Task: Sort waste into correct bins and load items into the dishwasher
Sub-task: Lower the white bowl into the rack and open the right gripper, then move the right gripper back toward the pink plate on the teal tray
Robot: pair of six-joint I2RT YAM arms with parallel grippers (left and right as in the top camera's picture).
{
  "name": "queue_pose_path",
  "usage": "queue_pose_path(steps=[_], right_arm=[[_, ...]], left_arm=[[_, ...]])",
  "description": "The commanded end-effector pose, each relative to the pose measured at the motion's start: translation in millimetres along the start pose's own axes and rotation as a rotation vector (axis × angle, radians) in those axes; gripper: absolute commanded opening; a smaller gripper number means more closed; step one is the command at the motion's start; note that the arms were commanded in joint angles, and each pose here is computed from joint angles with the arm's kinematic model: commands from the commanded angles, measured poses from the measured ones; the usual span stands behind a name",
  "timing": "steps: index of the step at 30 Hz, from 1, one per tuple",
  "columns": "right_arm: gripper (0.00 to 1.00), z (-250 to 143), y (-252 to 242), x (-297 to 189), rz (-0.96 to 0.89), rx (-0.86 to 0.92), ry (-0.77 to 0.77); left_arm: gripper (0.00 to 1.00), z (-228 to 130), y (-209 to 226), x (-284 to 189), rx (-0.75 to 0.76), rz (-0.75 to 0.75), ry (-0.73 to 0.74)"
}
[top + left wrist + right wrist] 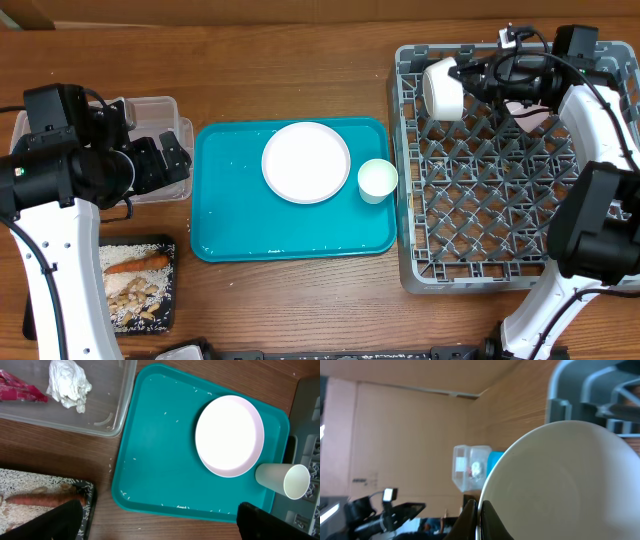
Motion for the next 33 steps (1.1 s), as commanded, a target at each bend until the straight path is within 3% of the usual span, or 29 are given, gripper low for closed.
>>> queue_pose_path(steps=[1, 16, 26, 33], right_arm=[[0.04, 5, -16, -9, -0.051, 0.017, -0.037], [0.04, 14, -53, -47, -0.231, 0.125, -0.146], [0.53, 22, -47, -66, -0.252, 0.033, -0.183], [0.54, 29, 0, -92, -0.354, -0.106, -0.280]], left_arm=[[1.00, 4, 0, -5, 0.016, 0.003, -0.021], [1.00, 4, 0, -5, 0.016, 0.003, -0.021], [1.00, 4, 0, -5, 0.016, 0.003, -0.021], [1.00, 4, 0, -5, 0.016, 0.003, -0.021]])
Point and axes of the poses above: each gripper's point midway between its finger pads, its own x axis out along the fingers, its own y axis along the line the jaws close on, z = x × y, the point moved 3 cm from there along -x, back along the fingers, and after that the axes turned 5 degrees about x, right-handed, at the moved point
